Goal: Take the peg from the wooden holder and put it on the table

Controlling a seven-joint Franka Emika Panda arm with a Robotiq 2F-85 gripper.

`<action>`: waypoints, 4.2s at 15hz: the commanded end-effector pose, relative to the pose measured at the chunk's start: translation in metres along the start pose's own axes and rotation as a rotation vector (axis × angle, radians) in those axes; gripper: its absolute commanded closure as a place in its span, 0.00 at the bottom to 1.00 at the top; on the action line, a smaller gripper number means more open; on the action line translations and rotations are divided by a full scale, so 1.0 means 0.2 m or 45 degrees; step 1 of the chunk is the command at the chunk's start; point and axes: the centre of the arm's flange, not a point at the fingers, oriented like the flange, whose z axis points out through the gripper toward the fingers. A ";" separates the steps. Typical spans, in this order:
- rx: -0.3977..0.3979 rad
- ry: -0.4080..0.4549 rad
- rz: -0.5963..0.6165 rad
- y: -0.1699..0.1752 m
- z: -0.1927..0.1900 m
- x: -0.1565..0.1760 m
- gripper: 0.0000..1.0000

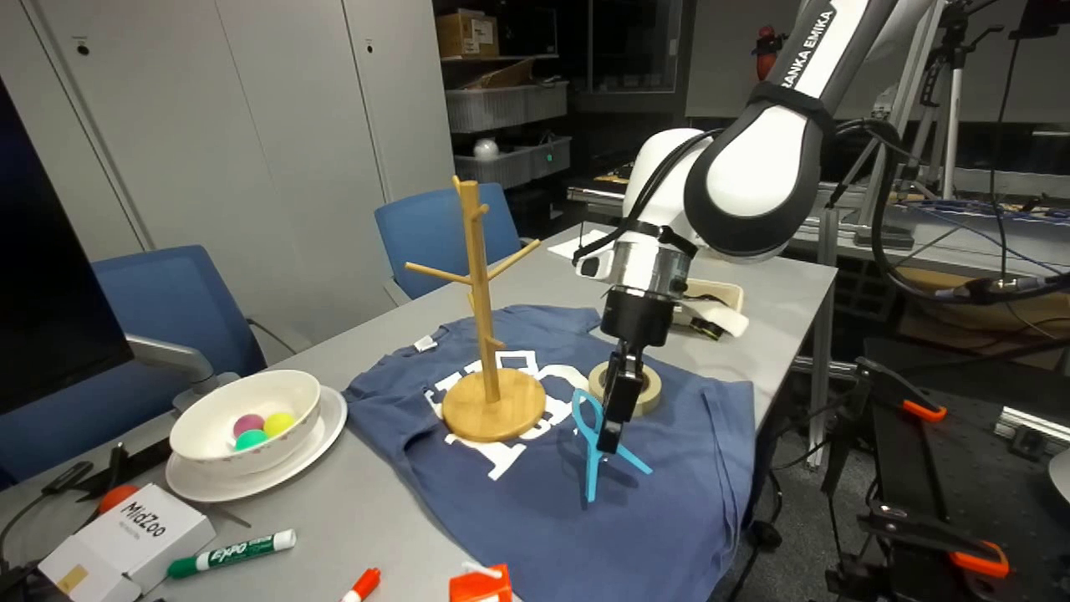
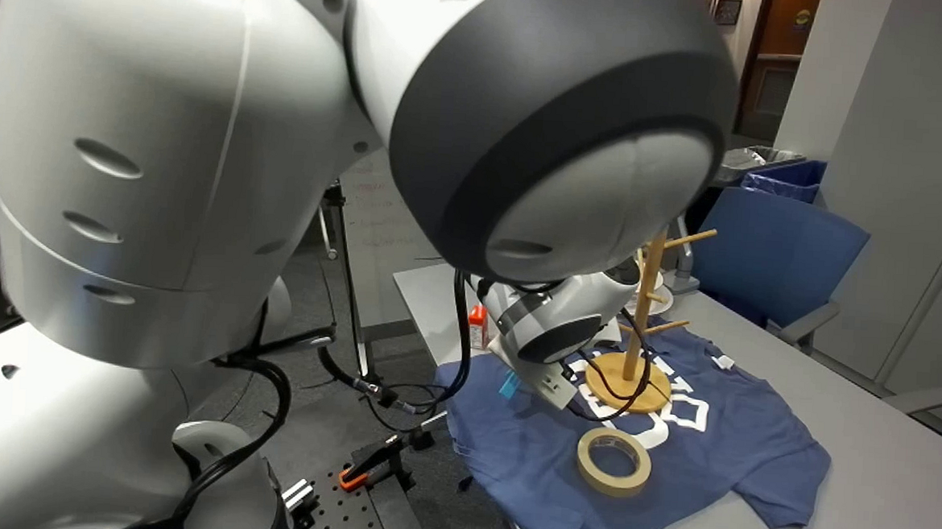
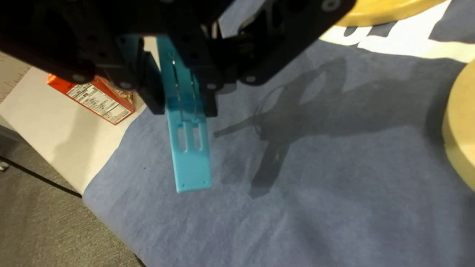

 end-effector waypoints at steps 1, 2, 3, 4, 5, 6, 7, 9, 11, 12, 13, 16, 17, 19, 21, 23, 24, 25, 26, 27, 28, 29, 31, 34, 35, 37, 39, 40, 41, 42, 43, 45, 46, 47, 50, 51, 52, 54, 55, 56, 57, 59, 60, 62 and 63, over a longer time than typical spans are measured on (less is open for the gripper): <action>0.021 -0.080 0.056 0.06 -0.03 0.01 0.92; 0.026 -0.095 0.077 0.08 -0.03 0.02 0.92; 0.035 -0.107 0.096 0.10 -0.03 0.02 0.92; 0.039 -0.118 0.114 0.11 -0.02 0.02 0.92; 0.041 -0.128 0.130 0.13 -0.01 0.03 0.92; 0.039 -0.131 0.143 0.15 -0.01 0.04 0.92; 0.034 -0.135 0.159 0.18 0.00 0.05 0.92; 0.026 -0.140 0.184 0.21 0.01 0.07 0.92; 0.007 -0.135 0.199 0.24 0.01 0.10 0.92; 0.002 -0.131 0.208 0.25 0.02 0.11 0.92; -0.006 -0.129 0.215 0.26 0.02 0.12 0.90; -0.032 -0.119 0.236 0.28 0.03 0.14 0.37; -0.036 -0.118 0.240 0.28 0.03 0.14 0.29; -0.052 -0.117 0.249 0.29 0.03 0.14 0.15; -0.073 -0.118 0.256 0.30 0.03 0.14 0.01; -0.114 -0.125 0.255 0.29 0.01 0.14 0.00; -0.135 -0.130 0.252 0.29 0.00 0.13 0.00; -0.169 -0.135 0.244 0.28 -0.02 0.13 0.00; -0.195 -0.140 0.234 0.27 -0.04 0.13 0.00; -0.215 -0.139 0.219 0.26 -0.06 0.13 0.00; -0.239 -0.137 0.205 0.25 -0.08 0.14 0.00; -0.268 -0.135 0.185 0.22 -0.11 0.14 0.00; -0.321 -0.129 0.147 0.17 -0.17 0.16 0.00; -0.403 -0.118 0.080 0.07 -0.27 0.19 0.00; -0.429 -0.111 0.060 0.04 -0.30 0.19 0.00; -0.476 -0.094 0.025 -0.03 -0.37 0.20 0.00; -0.518 -0.083 -0.004 -0.10 -0.44 0.19 0.00; -0.540 -0.076 -0.016 -0.14 -0.46 0.18 0.00; -0.562 -0.069 -0.023 -0.17 -0.49 0.18 0.00; -0.579 -0.058 -0.029 -0.22 -0.53 0.17 0.00; -0.596 -0.047 -0.037 -0.25 -0.55 0.16 0.00; -0.631 -0.023 -0.054 -0.32 -0.59 0.15 0.00; -0.646 -0.015 -0.060 -0.34 -0.62 0.15 0.00; -0.664 -0.006 -0.067 -0.36 -0.63 0.14 0.00; -0.708 0.020 -0.082 -0.40 -0.67 0.13 0.00; -0.723 0.025 -0.082 -0.41 -0.68 0.13 0.00; -0.737 0.031 -0.081 -0.41 -0.69 0.12 0.00; -0.759 0.044 -0.076 -0.42 -0.70 0.11 0.00; -0.770 0.049 -0.072 -0.43 -0.71 0.11 0.00; -0.778 0.053 -0.069 -0.43 -0.71 0.11 0.00; -0.786 0.060 -0.068 -0.43 -0.71 0.11 0.00; -0.793 0.082 -0.063 -0.43 -0.71 0.10 0.00; -0.794 0.091 -0.061 -0.44 -0.71 0.11 0.00; -0.771 0.060 -0.060 -0.41 -0.71 0.14 0.00; -0.771 0.064 -0.060 -0.41 -0.71 0.14 0.00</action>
